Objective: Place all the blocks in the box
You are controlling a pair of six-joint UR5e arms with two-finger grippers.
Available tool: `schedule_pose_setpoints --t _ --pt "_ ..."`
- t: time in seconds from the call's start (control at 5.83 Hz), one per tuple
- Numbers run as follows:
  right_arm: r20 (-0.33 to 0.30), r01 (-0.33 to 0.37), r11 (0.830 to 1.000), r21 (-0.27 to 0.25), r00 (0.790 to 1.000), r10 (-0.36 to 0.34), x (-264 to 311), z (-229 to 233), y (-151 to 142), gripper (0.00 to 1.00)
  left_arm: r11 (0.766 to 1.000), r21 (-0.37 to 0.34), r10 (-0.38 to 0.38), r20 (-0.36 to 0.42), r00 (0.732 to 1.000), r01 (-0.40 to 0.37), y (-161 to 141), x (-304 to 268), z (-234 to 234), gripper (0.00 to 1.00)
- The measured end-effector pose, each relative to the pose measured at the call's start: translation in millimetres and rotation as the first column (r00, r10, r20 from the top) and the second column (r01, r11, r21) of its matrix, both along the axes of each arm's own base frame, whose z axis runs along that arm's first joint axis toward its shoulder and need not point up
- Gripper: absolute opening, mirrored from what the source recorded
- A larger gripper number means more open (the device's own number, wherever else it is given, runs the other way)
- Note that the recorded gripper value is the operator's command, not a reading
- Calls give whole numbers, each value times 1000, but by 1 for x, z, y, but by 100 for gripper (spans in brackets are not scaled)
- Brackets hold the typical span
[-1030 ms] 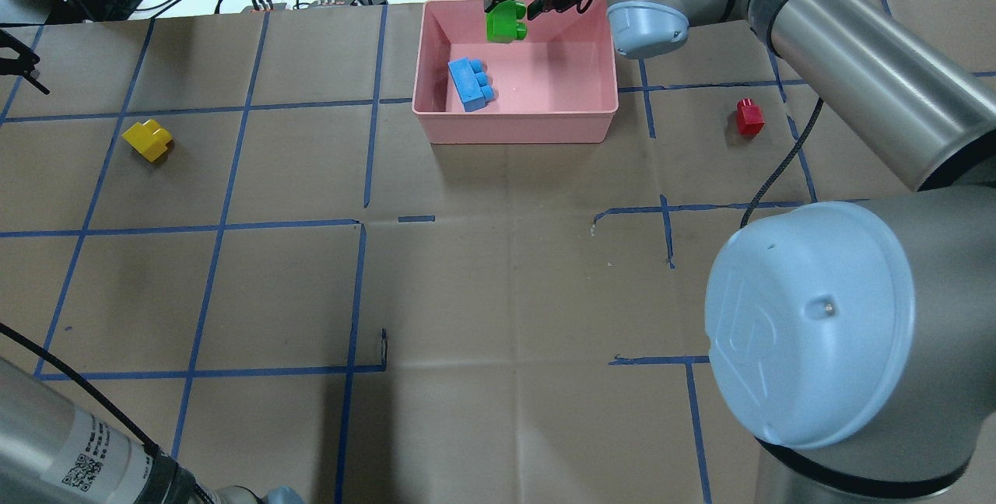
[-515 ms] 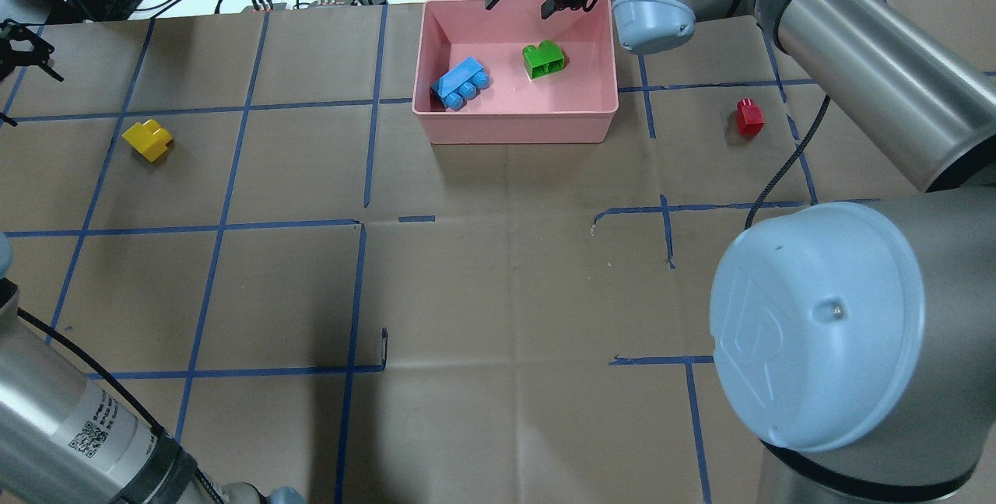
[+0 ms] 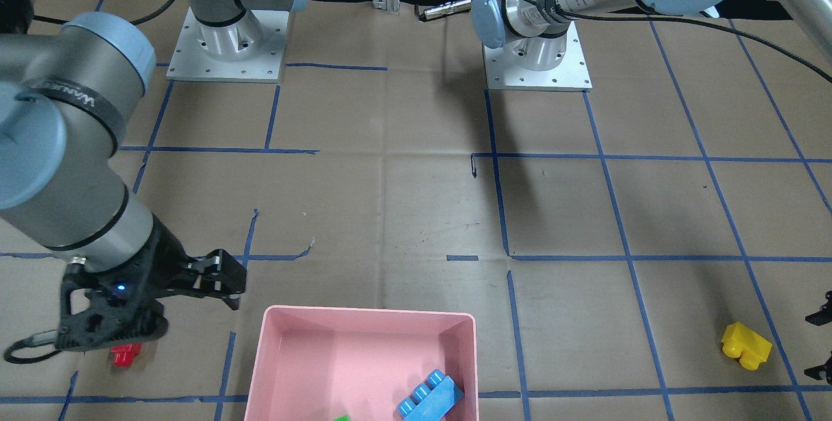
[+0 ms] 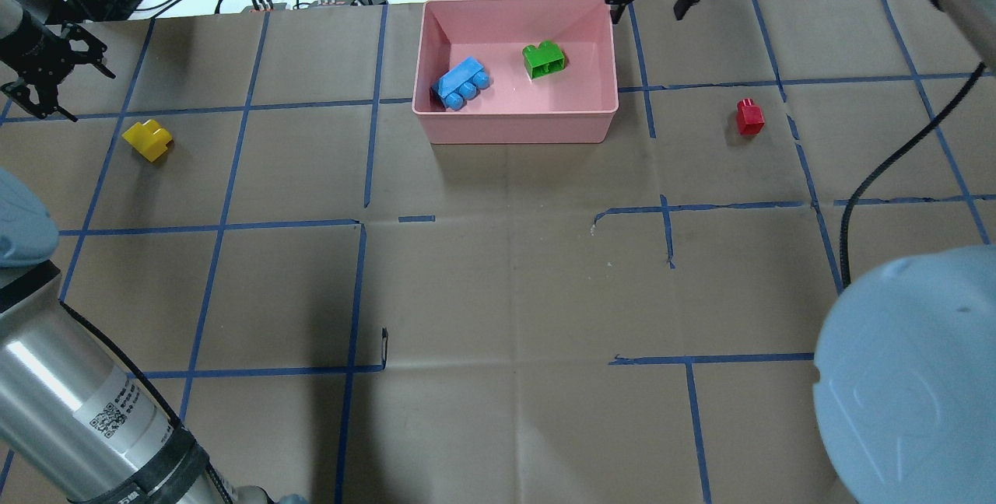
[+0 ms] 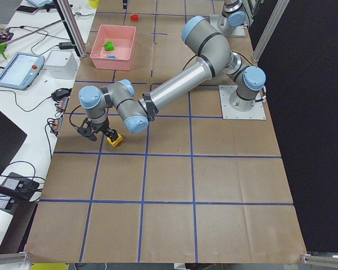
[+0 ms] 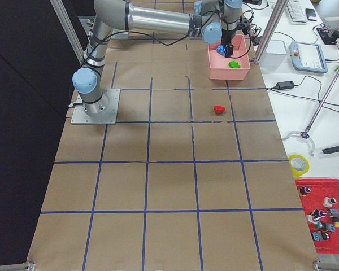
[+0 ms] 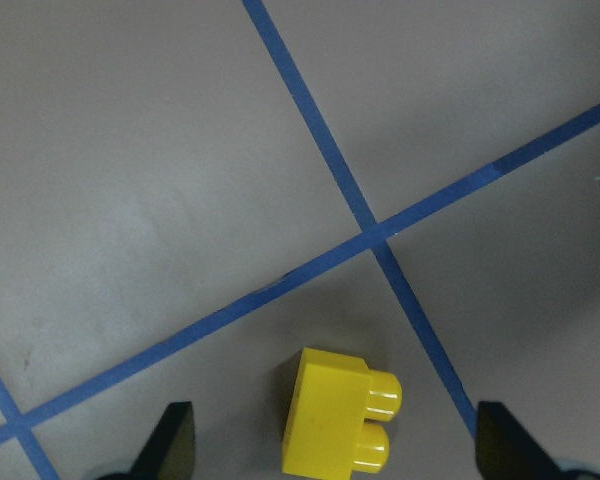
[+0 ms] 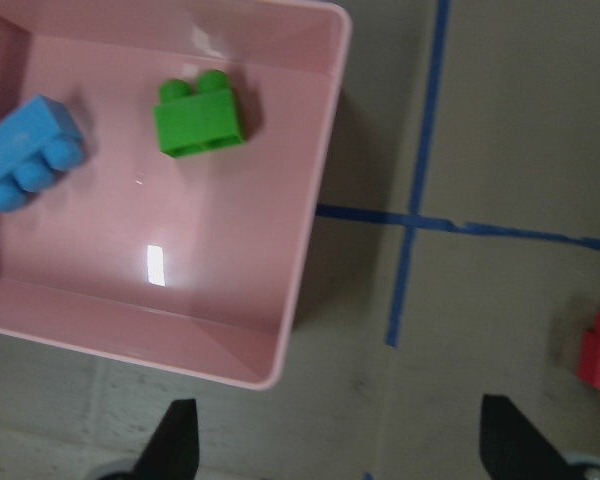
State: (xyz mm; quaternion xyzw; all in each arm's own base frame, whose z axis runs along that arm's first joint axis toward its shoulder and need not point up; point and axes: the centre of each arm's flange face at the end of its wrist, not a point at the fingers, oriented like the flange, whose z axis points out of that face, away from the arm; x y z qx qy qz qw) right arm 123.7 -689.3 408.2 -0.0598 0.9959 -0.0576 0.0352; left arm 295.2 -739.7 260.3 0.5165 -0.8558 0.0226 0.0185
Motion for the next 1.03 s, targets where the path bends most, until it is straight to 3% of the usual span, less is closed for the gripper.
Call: schedule_pose_setpoints --t 0.17,0.34,0.51,0.86,1.03 --pt "-96 41 999 5 995 -40 -34 -6 6 100 1000 20 2 -24 1000 -1 -4 -6 -22 100" --pt "-163 70 997 -32 984 -75 -63 -29 9 100 999 42 5 -41 999 -3 -6 -9 -41 100" --pt "-177 98 993 -58 978 -107 -88 -65 17 100 998 63 9 -52 999 -6 -4 -11 -53 100" --pt "-81 171 982 -77 981 -177 -134 -145 42 99 995 100 16 -69 997 -9 7 -15 -69 100" --pt "-29 186 981 -63 982 -188 -141 -177 49 99 994 113 18 -75 997 -9 10 -16 -75 100"
